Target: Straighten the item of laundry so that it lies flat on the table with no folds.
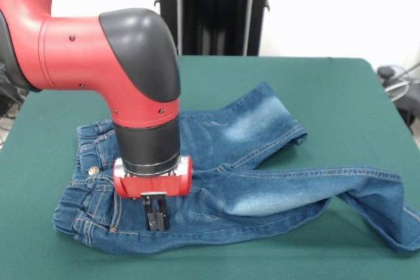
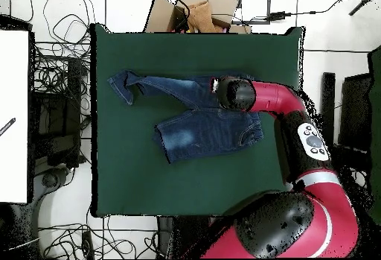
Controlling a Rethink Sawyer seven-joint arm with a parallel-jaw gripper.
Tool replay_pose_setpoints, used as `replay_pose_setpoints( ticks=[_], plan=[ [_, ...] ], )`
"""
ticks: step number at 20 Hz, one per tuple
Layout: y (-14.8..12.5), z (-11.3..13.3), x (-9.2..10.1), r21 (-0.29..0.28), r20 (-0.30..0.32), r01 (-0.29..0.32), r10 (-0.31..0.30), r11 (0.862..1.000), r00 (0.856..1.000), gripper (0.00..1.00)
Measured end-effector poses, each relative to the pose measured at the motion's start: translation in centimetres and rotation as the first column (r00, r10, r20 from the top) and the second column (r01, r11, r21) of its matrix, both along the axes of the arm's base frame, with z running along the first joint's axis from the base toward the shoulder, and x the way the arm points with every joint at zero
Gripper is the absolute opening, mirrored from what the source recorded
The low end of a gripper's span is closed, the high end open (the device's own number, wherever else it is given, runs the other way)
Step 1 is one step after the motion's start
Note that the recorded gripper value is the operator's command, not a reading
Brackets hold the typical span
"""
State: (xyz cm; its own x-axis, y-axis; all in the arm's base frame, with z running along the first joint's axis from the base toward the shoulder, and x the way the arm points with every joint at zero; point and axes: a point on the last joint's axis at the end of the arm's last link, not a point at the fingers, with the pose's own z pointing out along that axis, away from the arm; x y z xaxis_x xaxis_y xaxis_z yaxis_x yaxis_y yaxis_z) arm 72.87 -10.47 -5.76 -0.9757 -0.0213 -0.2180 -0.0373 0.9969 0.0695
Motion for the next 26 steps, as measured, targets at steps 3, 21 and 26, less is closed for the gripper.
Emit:
replay_pose_setpoints(
  ticks=[3, 21, 26],
  plan=[
    [0.0, 0.0, 0.0, -0.008, 0.003, -0.035, 0.035, 0.999, 0.999, 0.0],
    [-3.0, 0.0, -0.9, -0.007, 0.0, -0.019, 0.019, 1.0, 1.0, 0.0],
    [-5.9, 0.1, -1.4, -0.009, 0.005, 0.0, 0.0, 1.0, 1.0, 0.0]
  ],
)
